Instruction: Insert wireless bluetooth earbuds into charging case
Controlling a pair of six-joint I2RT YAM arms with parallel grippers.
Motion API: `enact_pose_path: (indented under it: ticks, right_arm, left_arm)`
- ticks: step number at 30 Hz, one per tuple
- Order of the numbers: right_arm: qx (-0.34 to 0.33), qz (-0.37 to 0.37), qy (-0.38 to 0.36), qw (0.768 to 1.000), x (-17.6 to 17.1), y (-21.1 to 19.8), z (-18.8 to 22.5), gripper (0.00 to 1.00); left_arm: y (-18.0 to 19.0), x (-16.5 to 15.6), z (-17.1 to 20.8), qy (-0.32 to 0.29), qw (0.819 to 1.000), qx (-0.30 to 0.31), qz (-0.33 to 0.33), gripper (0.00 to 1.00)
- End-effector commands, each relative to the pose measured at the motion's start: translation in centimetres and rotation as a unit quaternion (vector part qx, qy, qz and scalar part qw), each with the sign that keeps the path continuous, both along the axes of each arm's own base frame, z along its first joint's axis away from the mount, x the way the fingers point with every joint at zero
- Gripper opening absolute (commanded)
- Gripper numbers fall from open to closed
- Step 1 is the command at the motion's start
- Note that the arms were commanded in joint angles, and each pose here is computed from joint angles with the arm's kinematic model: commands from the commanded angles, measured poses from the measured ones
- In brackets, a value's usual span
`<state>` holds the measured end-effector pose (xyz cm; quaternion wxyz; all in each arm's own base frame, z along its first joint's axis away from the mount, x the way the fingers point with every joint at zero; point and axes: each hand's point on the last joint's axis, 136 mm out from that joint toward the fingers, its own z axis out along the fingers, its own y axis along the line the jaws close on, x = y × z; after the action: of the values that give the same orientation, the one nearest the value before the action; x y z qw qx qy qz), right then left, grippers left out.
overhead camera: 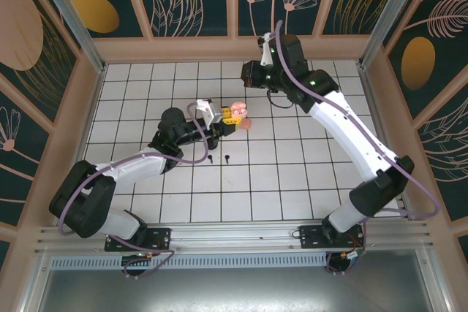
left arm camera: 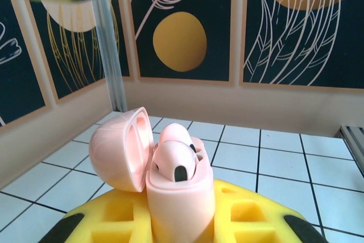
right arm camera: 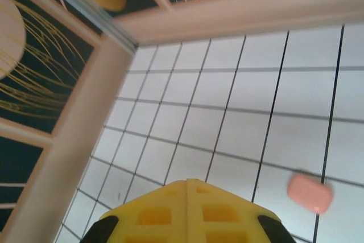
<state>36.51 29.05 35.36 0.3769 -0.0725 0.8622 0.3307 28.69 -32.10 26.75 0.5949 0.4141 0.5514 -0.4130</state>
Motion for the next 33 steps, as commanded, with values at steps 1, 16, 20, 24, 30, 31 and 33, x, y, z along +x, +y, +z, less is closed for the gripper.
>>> enact_pose_path:
  ticks: [1,16,20,24,30,31,33]
  right_arm:
    - [-0.006,0.049,0.046,0.998,-1.4,0.7,-1.1,0.00]
    - [-0.012,0.145,0.146,0.978,-8.0,1.7,-6.9,0.00]
    - [0.013,0.142,0.146,0.979,-11.1,0.4,-6.3,0.00]
    - [0.032,0.050,0.106,0.993,-9.8,-3.1,-4.1,0.00]
    - [0.049,-0.095,0.072,0.992,-6.5,-8.4,-5.1,0.13]
    - [0.042,-0.113,0.075,0.990,-6.1,-9.0,-6.2,0.16]
    - [0.021,-0.141,0.083,0.986,-5.8,-10.0,-8.9,0.19]
  left_arm:
    - [-0.6,-0.1,1.0,-0.015,1.000,0.001,-0.016,0.00]
    - [-0.8,0.9,1.7,-0.028,1.000,0.001,0.003,0.00]
    - [-1.0,1.4,1.8,-0.020,1.000,-0.002,0.010,0.00]
    - [-1.1,1.8,1.5,0.007,1.000,-0.013,0.009,0.00]
    - [-1.4,4.1,-0.8,0.109,0.993,0.002,0.050,0.00]
    - [-1.3,4.8,-1.6,0.130,0.989,0.008,0.063,0.00]
    - [-1.0,6.4,-3.7,0.172,0.980,0.020,0.102,0.00]
